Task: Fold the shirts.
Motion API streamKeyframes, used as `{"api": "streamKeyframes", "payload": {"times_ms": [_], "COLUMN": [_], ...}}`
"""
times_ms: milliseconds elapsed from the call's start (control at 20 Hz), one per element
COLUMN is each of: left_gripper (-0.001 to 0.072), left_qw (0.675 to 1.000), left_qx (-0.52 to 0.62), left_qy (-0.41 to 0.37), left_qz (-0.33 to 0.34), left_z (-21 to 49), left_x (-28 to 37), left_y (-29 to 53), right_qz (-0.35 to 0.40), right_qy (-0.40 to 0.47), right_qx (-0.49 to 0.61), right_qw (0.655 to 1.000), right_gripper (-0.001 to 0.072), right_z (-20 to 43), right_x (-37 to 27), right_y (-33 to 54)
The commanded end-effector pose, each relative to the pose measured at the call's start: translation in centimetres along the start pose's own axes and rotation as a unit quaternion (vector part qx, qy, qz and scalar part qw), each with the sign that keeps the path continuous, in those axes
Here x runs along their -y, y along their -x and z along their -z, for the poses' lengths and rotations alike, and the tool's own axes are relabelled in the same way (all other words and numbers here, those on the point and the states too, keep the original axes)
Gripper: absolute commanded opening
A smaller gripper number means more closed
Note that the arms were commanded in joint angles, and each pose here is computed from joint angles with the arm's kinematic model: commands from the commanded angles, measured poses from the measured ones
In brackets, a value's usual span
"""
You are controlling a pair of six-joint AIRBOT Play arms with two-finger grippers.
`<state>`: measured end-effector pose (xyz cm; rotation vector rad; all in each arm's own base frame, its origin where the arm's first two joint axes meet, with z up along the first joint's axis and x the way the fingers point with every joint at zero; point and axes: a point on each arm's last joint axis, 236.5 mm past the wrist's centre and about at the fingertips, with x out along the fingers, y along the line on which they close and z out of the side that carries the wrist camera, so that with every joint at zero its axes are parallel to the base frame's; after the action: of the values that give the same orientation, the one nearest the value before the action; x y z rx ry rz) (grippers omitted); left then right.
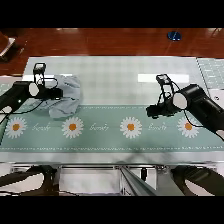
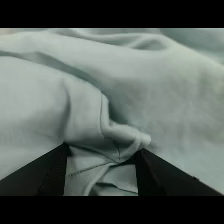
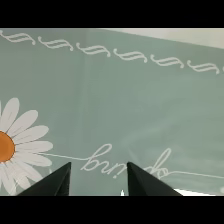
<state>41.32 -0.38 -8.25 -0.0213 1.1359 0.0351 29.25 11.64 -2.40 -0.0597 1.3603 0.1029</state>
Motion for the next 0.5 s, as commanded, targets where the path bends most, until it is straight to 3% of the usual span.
{"api": "streamKeyframes", "payload": {"times_ms": [0,50,100,150,300,450], "left_gripper": [0.0479,0.0307,0.0087,0.0019,0.0018,0.0018], "left_qw": [0.999,0.999,0.998,0.997,0.991,0.996], "left_qx": [-0.039,-0.05,-0.065,-0.08,-0.127,-0.054], "left_qy": [-0.011,-0.015,-0.015,-0.017,-0.043,-0.013], "left_qz": [0.003,0.004,0.005,0.006,0.027,0.07], "left_z": [2.0,2.5,3.2,3.9,5.2,0.3], "left_x": [1.0,1.2,1.4,1.5,2.3,4.5], "left_y": [-1.2,-1.2,-1.2,-1.1,0.2,4.6], "right_qz": [-0.005,-0.005,-0.005,-0.005,0.003,0.018], "right_qy": [-0.008,-0.008,-0.008,-0.008,-0.003,-0.011], "right_qx": [0.004,0.004,0.005,0.005,0.037,0.121], "right_qw": [1.0,1.0,1.0,1.0,0.999,0.992], "right_gripper": [0.0407,0.0407,0.0407,0.0407,0.0407,0.0407], "right_z": [-0.1,-0.1,-0.1,-0.2,-1.5,-4.3], "right_x": [-0.4,-0.4,-0.4,-0.4,0.1,1.5], "right_y": [0.0,0.0,0.0,0.0,2.0,7.3]}}
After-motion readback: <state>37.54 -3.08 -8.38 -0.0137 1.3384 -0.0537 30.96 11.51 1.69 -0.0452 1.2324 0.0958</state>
